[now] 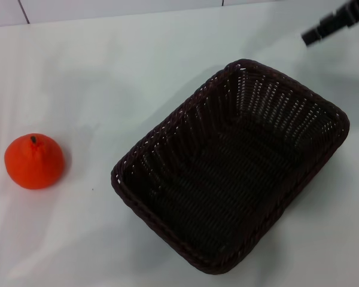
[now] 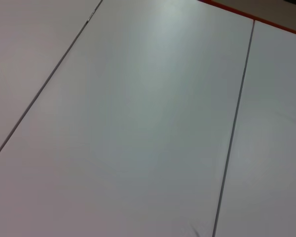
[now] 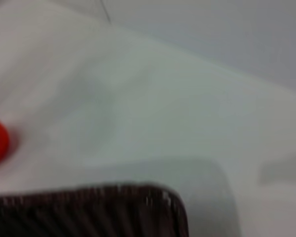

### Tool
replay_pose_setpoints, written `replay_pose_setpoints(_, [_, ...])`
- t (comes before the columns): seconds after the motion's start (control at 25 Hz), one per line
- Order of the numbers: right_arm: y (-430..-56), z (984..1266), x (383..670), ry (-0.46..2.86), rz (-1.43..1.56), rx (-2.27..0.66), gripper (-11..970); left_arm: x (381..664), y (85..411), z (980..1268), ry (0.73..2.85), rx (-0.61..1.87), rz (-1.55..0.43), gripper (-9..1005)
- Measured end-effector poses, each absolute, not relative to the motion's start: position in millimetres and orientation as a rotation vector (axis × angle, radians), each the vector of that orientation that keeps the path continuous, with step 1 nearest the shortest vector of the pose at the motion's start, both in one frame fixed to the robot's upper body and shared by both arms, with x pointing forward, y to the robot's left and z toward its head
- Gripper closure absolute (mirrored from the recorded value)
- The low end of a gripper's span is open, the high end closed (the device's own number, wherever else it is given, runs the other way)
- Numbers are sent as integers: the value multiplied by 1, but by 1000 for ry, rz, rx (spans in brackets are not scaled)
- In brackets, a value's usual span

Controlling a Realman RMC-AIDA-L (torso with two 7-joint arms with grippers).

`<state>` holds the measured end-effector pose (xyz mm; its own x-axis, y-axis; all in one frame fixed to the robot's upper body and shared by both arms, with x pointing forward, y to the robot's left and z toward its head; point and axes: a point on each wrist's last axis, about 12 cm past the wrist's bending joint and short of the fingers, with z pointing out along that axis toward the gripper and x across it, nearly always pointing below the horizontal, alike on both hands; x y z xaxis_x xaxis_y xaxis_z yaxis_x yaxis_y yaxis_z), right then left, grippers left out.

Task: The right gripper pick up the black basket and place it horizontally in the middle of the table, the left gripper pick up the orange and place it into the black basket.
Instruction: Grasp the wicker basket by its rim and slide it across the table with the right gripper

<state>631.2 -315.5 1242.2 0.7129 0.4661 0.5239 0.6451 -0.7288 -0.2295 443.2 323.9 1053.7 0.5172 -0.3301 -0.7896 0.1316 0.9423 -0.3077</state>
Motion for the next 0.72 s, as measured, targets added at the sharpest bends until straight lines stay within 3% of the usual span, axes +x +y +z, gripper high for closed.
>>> replay_pose_setpoints(0.72, [-289, 1172, 625, -934, -414, -2565, 267, 440, 320, 1050, 1008, -226, -294, 94])
